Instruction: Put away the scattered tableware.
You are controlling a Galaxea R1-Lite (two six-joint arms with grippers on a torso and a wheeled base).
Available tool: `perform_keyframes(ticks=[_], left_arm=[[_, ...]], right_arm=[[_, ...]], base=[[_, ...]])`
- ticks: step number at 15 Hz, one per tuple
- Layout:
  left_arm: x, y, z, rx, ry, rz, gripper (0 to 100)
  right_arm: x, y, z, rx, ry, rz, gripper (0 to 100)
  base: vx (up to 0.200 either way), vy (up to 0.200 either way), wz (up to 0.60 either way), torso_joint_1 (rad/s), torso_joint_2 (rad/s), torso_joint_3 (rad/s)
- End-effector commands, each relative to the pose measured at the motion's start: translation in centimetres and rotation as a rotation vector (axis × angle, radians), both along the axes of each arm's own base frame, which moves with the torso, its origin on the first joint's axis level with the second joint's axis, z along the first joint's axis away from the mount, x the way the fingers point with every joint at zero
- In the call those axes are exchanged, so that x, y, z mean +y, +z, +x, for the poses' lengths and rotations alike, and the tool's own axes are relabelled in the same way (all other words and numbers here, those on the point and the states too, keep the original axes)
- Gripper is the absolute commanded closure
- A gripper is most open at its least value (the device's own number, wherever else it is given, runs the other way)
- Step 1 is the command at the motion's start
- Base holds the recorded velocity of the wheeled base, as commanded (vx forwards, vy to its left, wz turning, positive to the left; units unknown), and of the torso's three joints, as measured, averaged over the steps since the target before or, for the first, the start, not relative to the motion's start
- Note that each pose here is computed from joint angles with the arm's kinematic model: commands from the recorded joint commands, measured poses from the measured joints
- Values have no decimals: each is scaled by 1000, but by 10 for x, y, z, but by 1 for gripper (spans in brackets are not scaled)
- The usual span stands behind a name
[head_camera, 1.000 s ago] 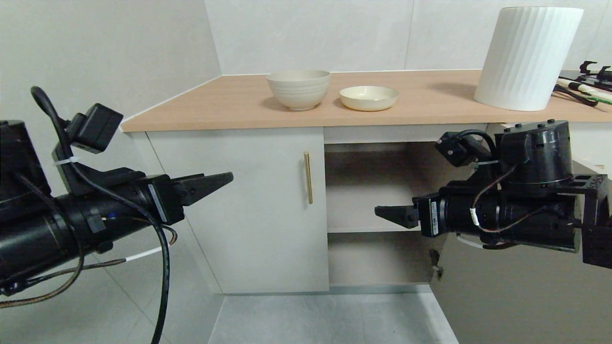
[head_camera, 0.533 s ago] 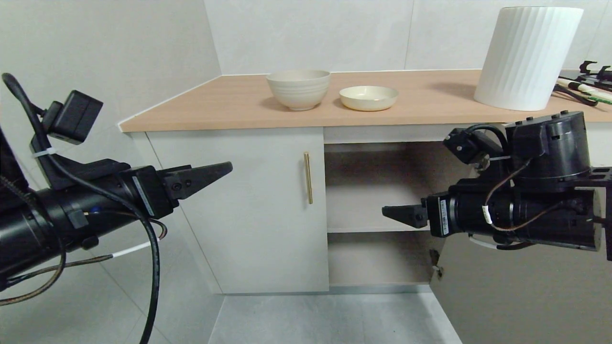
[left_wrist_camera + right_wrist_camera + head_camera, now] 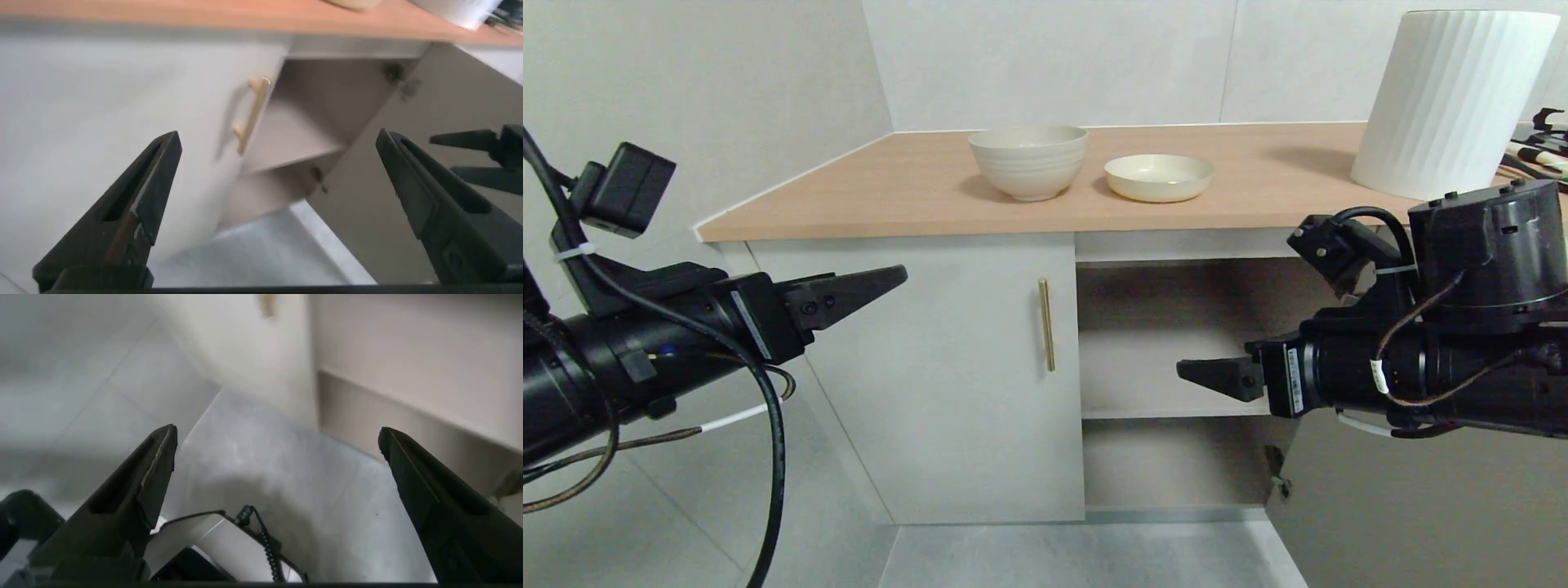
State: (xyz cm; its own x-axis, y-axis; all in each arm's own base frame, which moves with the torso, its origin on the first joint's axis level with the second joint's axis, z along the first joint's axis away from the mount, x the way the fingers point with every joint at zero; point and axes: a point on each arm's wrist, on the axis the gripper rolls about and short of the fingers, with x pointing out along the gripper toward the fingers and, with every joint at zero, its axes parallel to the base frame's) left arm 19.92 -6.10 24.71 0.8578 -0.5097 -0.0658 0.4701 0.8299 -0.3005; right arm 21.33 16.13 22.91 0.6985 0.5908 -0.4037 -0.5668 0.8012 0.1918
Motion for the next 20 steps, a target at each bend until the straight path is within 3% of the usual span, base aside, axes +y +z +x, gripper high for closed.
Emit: perform_keyframes(ticks=[1,4,11,16,20], left_arm=[[0,-2,1,7,0,1,0],[0,-2,1,7,0,1,0],[1,3,-4,-14,-1,-4,0],[0,-3,1,14,-3,1,0],[-2,-7,4,29,-14,7,0]], right_arm=[[-1,2,-2,-6,2,5,0],[-2,2,-4,-7,5,7,0],[-9,-6,-13,-16,43,-40,0],[-9,-4,-13,-36,40,-31,0],[-9,-5,-12,-39,34,-32,0]], base=[[200,0,0,2,-2,7],[200,0,0,2,4,-2],[0,0,0,0,0,0],[0,0,0,0,0,0],[0,0,0,65,-209,-221]])
